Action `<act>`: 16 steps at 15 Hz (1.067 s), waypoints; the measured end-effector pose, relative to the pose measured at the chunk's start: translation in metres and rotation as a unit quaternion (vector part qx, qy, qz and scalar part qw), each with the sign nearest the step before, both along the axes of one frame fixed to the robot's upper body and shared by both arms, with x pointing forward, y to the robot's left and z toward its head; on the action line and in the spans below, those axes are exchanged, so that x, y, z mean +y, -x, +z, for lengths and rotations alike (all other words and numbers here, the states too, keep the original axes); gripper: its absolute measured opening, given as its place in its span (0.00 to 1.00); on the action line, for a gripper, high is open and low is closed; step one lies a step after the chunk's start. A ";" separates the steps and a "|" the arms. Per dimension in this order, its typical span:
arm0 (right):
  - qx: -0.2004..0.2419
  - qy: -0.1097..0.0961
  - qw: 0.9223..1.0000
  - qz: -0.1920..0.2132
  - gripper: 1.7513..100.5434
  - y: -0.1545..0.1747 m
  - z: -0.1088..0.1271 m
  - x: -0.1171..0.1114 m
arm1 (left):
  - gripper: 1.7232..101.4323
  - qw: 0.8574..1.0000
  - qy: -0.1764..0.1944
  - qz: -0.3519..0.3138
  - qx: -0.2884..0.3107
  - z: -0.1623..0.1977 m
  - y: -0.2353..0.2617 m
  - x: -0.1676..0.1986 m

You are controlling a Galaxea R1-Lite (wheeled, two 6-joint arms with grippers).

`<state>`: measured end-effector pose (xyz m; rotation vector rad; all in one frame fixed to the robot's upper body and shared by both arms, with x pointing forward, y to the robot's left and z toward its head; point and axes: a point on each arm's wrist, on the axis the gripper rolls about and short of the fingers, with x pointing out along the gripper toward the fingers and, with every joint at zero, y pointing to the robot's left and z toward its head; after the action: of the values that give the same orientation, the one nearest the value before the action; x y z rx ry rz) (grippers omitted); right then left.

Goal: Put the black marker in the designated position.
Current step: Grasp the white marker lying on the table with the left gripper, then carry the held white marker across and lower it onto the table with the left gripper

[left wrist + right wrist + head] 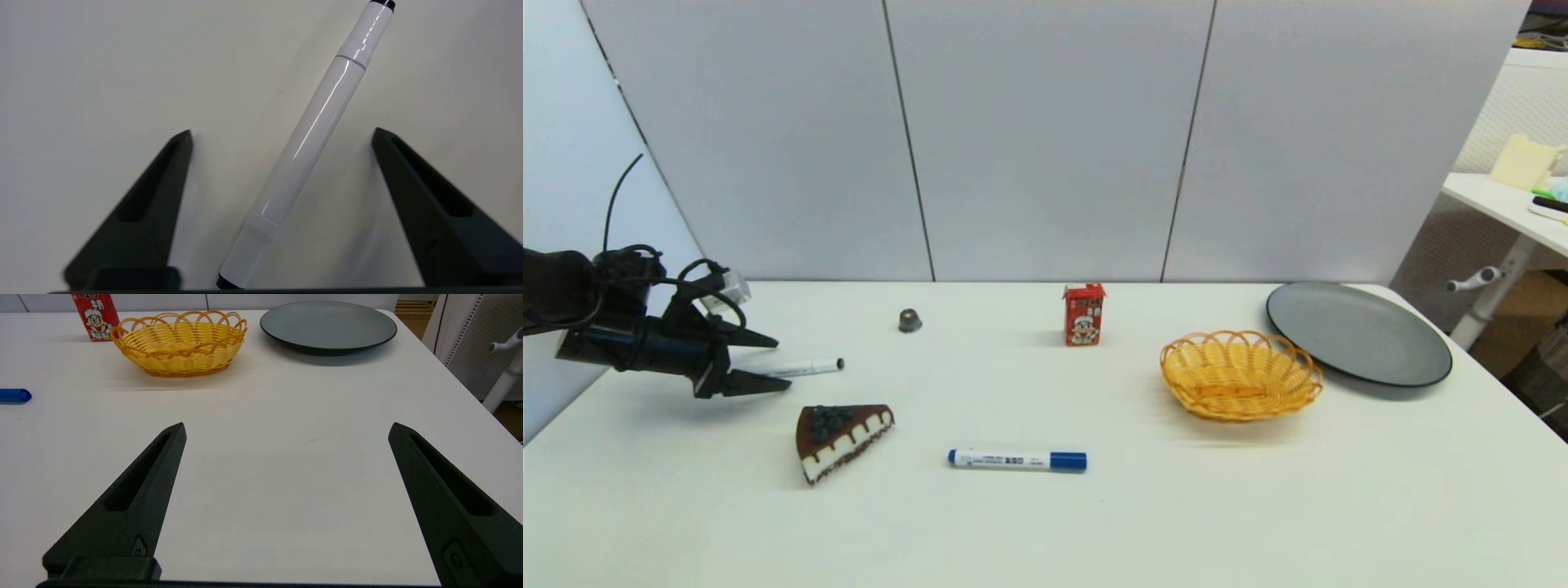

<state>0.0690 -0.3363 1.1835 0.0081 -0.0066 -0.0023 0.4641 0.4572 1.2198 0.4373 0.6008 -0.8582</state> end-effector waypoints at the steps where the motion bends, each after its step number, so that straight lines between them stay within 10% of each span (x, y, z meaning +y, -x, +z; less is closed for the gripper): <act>1: 0.000 0.000 1.000 0.000 0.97 0.000 0.000 0.000 | 0.73 1.000 0.001 0.000 0.001 -0.001 0.000 0.000; 6: 0.000 0.000 1.000 0.000 0.97 0.000 0.000 0.000 | 0.39 1.000 0.002 -0.002 0.003 -0.004 -0.001 0.000; 7: 0.000 0.000 1.000 0.000 0.97 0.000 0.000 0.000 | 0.09 1.000 -0.001 -0.008 -0.002 -0.004 -0.001 0.000; 16: 0.000 0.000 1.000 0.000 0.97 0.000 0.000 0.000 | 0.11 1.000 -0.014 -0.009 -0.023 0.014 0.003 -0.001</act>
<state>0.0690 -0.3363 1.1835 0.0072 -0.0066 -0.0019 0.4613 0.4562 1.2334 0.4865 0.5668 -0.8554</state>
